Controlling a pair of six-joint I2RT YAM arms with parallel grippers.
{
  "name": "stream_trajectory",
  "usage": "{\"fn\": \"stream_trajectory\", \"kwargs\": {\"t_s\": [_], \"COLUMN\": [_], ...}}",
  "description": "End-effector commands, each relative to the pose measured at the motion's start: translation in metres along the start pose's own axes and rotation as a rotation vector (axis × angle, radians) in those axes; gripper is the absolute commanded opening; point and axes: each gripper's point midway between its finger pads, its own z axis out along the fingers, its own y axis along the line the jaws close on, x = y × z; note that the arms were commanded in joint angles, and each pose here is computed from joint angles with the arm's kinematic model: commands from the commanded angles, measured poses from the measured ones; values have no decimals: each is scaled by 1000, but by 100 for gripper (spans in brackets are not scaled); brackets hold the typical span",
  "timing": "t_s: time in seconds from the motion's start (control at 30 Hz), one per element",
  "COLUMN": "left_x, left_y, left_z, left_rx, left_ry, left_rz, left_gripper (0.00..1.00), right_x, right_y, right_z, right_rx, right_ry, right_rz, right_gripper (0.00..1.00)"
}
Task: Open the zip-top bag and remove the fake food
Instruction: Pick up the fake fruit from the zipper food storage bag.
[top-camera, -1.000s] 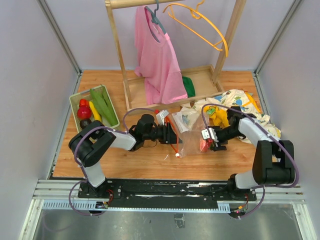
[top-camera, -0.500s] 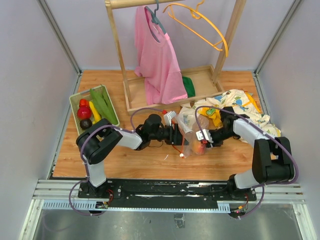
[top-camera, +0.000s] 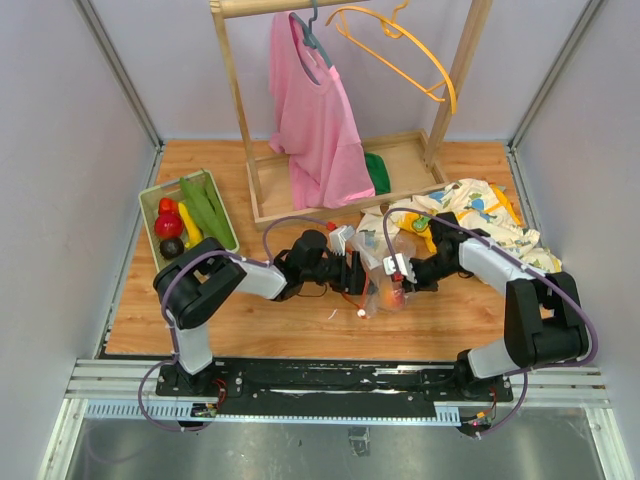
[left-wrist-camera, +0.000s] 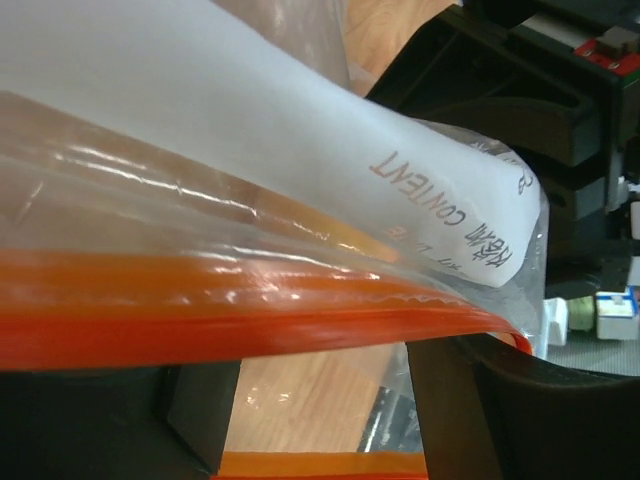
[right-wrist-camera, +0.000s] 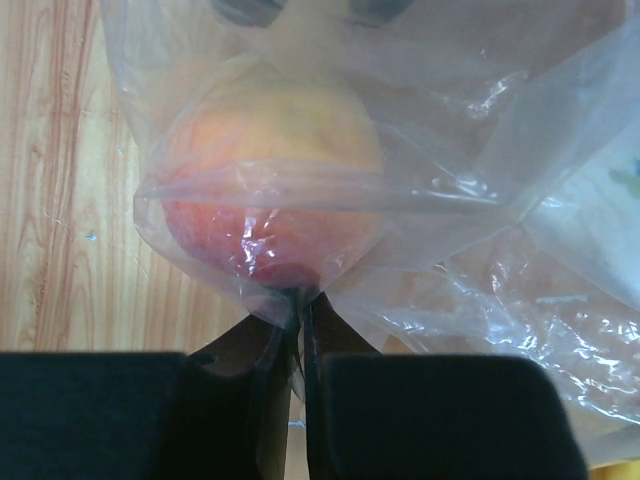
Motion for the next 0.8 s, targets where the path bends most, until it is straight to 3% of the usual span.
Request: {"fn": "stream_trajectory", "kwargs": {"t_s": [0.0,0.13,0.37,0.57,0.77], "left_x": [-11,-24,-19,-7,11], "left_y": [1,-2,-22,-28,-23], "left_z": [-6,-22,-27,-16,-4], "left_rx": [-73,-113,48,126,111], "left_ry": [-30,-100,-88,-71,-64], "left_rz": [164,361,728,882,990], "left_gripper": [65,61,56,55,61], "right_x": [-10,-11,-19,-32,-40], "right_y": [-1,0,-2,1,-1], "right_z": [2,2,1,7,14], "right_rx": [-14,-14,-18,-30,-40], "right_ry": [-23,-24,-46,-61,-69], "right_rz": [32,31,14,-26,-23], "right_gripper": [6,6,6,6,5]}}
